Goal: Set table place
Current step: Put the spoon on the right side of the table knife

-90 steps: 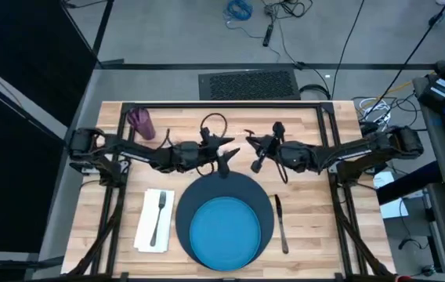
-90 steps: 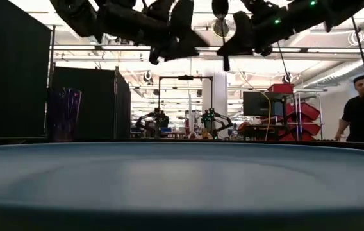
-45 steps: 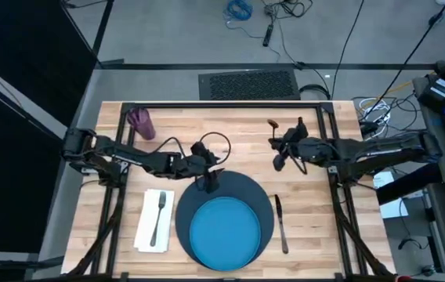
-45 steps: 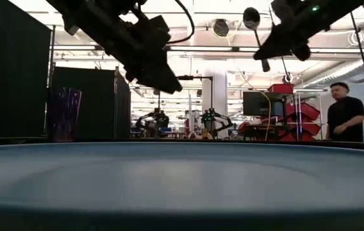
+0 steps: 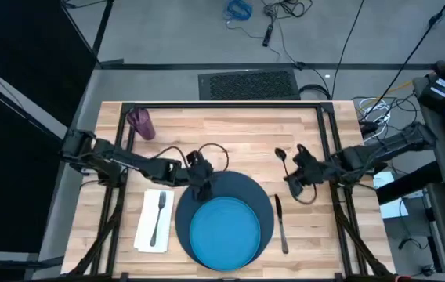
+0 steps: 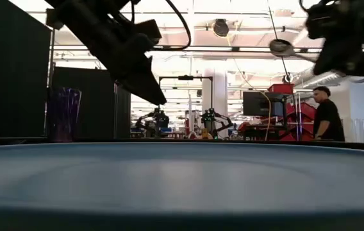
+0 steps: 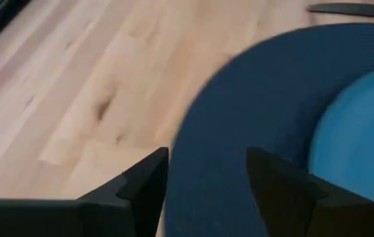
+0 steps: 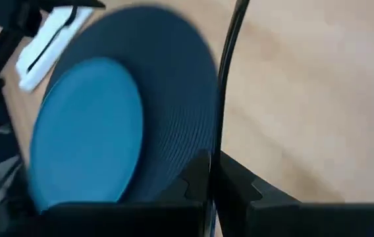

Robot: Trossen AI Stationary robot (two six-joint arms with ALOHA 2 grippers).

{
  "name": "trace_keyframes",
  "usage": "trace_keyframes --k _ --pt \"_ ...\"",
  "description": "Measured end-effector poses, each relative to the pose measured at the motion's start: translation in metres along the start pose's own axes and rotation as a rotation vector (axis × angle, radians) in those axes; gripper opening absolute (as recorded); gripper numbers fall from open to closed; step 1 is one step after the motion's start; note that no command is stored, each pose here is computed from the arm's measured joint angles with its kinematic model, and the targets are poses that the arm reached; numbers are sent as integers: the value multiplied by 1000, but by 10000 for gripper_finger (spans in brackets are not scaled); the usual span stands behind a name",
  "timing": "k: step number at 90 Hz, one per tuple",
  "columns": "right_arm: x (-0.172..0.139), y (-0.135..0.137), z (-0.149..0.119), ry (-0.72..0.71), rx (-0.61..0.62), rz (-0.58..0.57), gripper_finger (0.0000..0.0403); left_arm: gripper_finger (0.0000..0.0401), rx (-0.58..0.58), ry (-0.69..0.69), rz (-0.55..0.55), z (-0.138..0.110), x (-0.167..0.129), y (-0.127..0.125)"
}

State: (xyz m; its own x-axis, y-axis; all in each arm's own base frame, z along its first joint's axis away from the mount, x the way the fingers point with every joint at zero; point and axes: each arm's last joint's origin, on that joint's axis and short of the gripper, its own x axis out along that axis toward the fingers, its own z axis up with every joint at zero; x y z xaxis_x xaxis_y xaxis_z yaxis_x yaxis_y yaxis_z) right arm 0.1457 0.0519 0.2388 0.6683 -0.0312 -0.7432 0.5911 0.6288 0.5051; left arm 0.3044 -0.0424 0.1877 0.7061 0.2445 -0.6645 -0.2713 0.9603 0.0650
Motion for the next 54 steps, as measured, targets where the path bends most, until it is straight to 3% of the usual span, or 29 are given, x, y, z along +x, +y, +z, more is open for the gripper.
trace_keyframes --k 20,54 --pt "-14 -7 -35 57 104 -90 0 190 -2 -29 -64 -1 -15 -19" --pt "-23 -6 -89 141 283 -147 0 190 24 -40 -141 -11 -30 -48"
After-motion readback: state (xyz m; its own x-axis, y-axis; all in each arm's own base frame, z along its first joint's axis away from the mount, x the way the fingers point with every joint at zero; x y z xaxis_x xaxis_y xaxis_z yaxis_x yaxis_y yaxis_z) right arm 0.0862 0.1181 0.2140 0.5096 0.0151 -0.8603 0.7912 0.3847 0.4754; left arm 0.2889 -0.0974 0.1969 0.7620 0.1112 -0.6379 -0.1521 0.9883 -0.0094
